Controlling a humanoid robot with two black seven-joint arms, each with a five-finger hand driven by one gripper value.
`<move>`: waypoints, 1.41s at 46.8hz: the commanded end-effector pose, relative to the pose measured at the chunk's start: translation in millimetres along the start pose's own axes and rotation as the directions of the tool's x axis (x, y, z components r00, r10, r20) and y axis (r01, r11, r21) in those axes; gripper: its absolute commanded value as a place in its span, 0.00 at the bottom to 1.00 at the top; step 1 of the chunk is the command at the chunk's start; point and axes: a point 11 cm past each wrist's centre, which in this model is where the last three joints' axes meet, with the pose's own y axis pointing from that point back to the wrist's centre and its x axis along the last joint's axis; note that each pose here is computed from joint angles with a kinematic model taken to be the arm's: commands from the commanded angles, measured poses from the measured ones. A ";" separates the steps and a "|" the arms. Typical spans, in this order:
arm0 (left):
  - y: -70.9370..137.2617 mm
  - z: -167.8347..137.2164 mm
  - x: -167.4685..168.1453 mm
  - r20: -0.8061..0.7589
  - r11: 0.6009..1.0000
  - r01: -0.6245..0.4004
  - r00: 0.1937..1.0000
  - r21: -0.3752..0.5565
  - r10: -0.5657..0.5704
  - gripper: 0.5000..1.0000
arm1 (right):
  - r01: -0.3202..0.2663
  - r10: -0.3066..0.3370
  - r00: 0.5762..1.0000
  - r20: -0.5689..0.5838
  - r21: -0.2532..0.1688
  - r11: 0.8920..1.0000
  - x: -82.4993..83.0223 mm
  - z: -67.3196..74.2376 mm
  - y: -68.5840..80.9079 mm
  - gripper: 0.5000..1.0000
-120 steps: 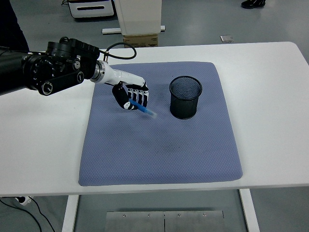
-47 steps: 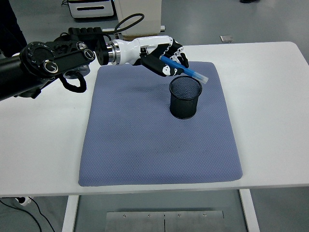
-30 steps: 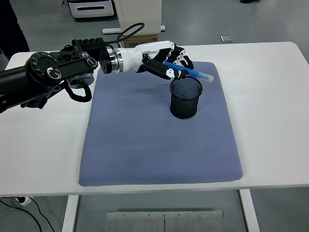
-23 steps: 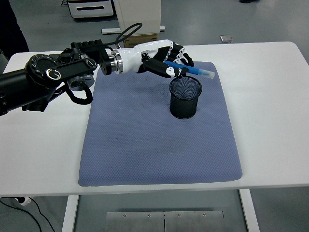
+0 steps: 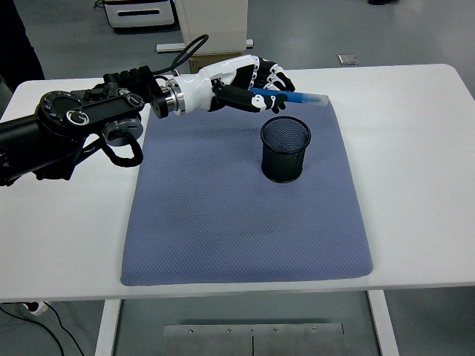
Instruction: Left hand places marker in pen holder
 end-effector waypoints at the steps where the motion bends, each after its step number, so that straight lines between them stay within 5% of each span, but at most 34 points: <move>1: -0.8 -4.0 -1.7 -0.043 1.000 -0.018 0.999 -0.013 0.018 0.00 | 0.001 -0.001 1.000 0.000 0.000 1.000 -0.1 0.1 0.0 1.00; 25: -13.4 -16.1 -23.2 -0.161 0.993 -0.064 0.986 -0.101 0.047 0.00 | 0.001 -0.001 1.000 0.000 0.000 1.000 -0.1 0.1 0.0 1.00; 66: -38.8 -49.8 -55.6 -0.291 0.990 -0.119 0.953 -0.081 0.091 0.00 | 0.001 -0.001 1.000 0.000 0.000 1.000 0.0 0.1 0.0 1.00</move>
